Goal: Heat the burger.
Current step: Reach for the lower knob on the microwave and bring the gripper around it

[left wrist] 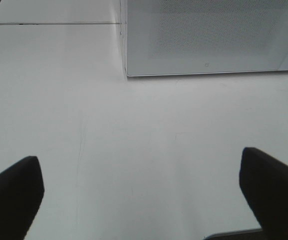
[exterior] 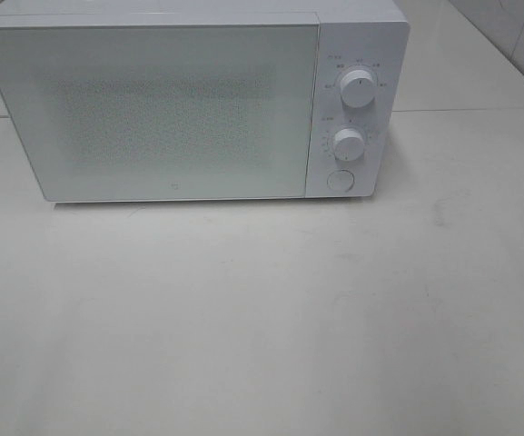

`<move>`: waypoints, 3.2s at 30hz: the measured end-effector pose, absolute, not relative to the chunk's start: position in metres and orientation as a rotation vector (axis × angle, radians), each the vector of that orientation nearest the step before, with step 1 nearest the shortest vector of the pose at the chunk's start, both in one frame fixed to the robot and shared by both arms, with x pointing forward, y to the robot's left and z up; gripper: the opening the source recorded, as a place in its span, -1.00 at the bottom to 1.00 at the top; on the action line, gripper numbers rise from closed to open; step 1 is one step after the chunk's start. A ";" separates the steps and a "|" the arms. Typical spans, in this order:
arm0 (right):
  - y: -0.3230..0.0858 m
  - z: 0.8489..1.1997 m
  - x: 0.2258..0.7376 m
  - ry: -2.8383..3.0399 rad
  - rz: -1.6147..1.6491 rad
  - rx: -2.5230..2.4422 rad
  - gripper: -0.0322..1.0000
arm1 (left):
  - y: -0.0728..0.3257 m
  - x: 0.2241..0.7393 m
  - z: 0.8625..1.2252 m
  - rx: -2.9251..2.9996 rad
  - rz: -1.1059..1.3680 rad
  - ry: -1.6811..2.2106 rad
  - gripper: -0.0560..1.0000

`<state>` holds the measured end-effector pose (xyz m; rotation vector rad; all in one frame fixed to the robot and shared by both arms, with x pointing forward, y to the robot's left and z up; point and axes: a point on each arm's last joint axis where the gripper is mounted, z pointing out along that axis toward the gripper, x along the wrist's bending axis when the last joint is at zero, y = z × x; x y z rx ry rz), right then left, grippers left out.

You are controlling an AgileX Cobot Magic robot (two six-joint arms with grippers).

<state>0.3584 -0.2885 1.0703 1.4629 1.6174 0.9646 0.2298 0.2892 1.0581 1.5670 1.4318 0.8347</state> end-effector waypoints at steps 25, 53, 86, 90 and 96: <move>-0.271 1.062 0.430 1.533 1.157 1.295 0.39 | 0.289 0.230 1.058 1.567 0.835 1.432 0.98; -0.224 0.988 0.455 1.382 1.171 1.149 0.56 | 0.289 0.230 1.058 1.567 0.835 1.432 0.98; -0.137 0.915 0.484 1.411 1.056 1.301 0.53 | 0.289 0.230 1.058 1.567 0.835 1.432 0.98; -0.129 0.911 0.492 1.409 1.056 1.301 0.53 | 0.289 0.230 1.058 1.567 0.835 1.432 0.98; -0.124 0.908 0.508 1.375 1.058 1.315 0.53 | 0.289 0.230 1.058 1.567 0.835 1.432 0.98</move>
